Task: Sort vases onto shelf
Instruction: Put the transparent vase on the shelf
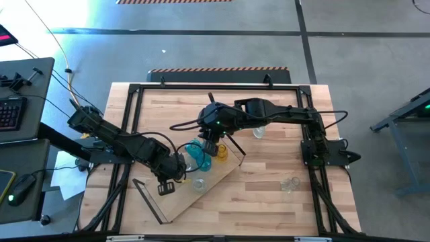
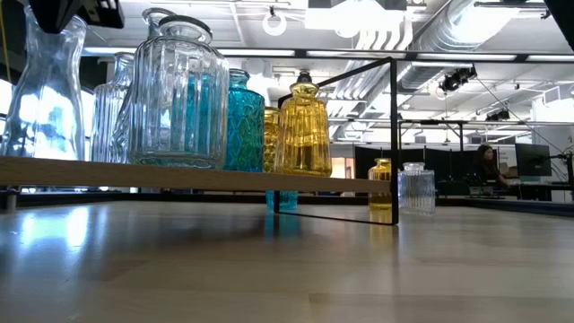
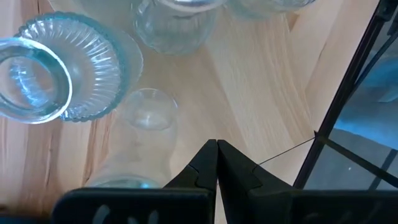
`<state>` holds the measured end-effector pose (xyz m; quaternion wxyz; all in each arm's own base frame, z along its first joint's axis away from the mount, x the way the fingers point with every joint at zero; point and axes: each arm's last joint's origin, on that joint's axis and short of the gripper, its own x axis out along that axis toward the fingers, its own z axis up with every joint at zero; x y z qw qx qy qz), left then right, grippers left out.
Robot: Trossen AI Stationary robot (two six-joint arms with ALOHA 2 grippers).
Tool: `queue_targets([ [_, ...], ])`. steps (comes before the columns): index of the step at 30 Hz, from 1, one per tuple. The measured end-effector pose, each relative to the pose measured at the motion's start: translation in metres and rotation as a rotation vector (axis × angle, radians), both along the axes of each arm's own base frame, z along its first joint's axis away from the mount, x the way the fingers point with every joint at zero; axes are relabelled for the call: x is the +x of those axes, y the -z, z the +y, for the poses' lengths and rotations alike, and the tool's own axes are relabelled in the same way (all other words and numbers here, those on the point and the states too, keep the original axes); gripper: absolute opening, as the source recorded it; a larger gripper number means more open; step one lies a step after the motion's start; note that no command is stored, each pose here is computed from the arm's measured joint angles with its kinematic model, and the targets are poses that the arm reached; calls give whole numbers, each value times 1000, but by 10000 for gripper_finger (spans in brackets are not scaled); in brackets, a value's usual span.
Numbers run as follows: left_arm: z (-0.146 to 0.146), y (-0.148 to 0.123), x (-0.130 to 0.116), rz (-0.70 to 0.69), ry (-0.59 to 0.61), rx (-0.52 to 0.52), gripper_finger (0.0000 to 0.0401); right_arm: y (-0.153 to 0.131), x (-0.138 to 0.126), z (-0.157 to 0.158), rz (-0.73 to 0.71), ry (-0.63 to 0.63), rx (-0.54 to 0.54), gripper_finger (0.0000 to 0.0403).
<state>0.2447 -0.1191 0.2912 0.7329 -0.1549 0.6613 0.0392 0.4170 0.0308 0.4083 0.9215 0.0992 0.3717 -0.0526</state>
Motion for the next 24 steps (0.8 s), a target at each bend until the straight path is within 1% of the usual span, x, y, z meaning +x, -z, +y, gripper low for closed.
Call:
queue_targets([
  [11,1,0,-3,30,0,14,0,0,0,0,7,0,-1,74],
  [18,1,0,-2,19,-1,8,0,0,0,0,7,0,-1,74],
  [20,0,-7,0,-4,0,-3,0,0,0,0,7,0,0,74],
  [24,-3,-37,9,-153,17,-42,0,0,0,0,7,0,-1,74],
])
